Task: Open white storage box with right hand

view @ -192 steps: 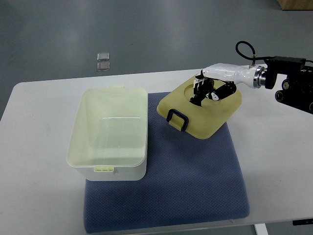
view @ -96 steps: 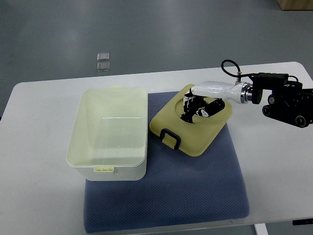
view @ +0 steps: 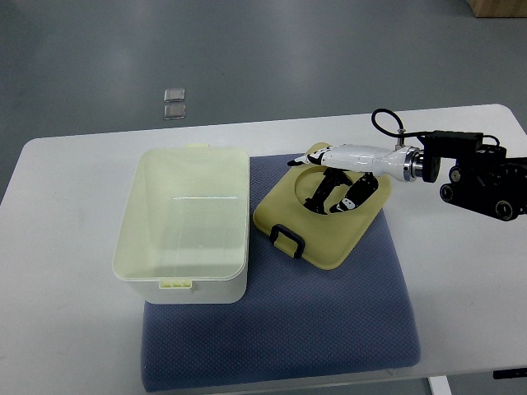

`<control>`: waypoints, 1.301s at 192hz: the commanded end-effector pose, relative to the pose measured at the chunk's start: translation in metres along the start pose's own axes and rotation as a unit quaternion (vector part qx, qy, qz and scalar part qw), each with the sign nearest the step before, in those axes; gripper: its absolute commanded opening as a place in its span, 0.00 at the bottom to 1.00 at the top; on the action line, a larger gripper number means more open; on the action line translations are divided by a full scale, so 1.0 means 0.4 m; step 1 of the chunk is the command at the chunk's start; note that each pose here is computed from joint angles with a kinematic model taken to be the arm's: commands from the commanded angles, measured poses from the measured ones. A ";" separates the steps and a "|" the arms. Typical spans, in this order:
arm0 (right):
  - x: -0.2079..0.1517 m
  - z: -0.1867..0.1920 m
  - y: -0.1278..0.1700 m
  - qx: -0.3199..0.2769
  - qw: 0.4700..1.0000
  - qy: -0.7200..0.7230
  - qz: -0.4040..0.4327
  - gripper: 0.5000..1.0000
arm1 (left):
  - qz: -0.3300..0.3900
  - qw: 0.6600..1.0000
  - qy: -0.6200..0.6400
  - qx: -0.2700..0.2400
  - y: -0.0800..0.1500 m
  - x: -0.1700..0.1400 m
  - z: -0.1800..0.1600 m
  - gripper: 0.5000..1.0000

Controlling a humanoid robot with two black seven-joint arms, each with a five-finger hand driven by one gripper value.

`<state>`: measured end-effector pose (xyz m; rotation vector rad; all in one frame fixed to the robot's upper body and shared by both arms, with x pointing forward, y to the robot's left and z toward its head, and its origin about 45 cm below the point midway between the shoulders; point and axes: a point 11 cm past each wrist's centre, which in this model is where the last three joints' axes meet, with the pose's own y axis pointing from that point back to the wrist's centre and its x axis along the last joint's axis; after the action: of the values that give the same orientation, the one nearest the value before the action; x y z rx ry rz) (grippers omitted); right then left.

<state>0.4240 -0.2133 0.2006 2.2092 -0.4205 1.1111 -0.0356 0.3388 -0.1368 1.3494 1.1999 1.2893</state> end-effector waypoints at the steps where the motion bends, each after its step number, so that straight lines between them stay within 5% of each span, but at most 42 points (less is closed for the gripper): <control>1: 0.005 0.003 0.004 -0.002 1.000 0.000 0.003 0.86 | 0.000 1.000 0.000 0.000 0.000 0.000 0.000 1.00; 48: 0.080 0.012 0.031 -0.004 0.998 -0.040 0.058 0.86 | 0.000 1.000 0.000 0.001 0.000 0.000 -0.002 1.00; 98: 0.175 0.025 0.087 0.063 0.943 -0.274 0.176 0.86 | 0.000 1.000 0.000 0.000 0.000 0.000 0.000 1.00; 143: 0.153 0.073 0.101 0.090 0.850 -0.428 0.293 0.86 | 0.000 1.000 0.000 0.000 0.000 0.000 0.000 1.00; 182: 0.132 0.146 0.130 0.043 0.760 -0.521 0.386 0.86 | 0.000 1.000 0.000 0.001 0.000 0.000 -0.002 1.00; 250: 0.071 0.183 0.105 0.000 0.683 -0.619 0.387 0.86 | 0.000 1.000 0.000 0.000 0.000 0.000 0.000 1.00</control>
<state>0.4627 -0.2899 0.2114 2.5268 -2.0023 -0.3096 -0.0356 0.3388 -0.1368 1.3494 1.1999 1.2893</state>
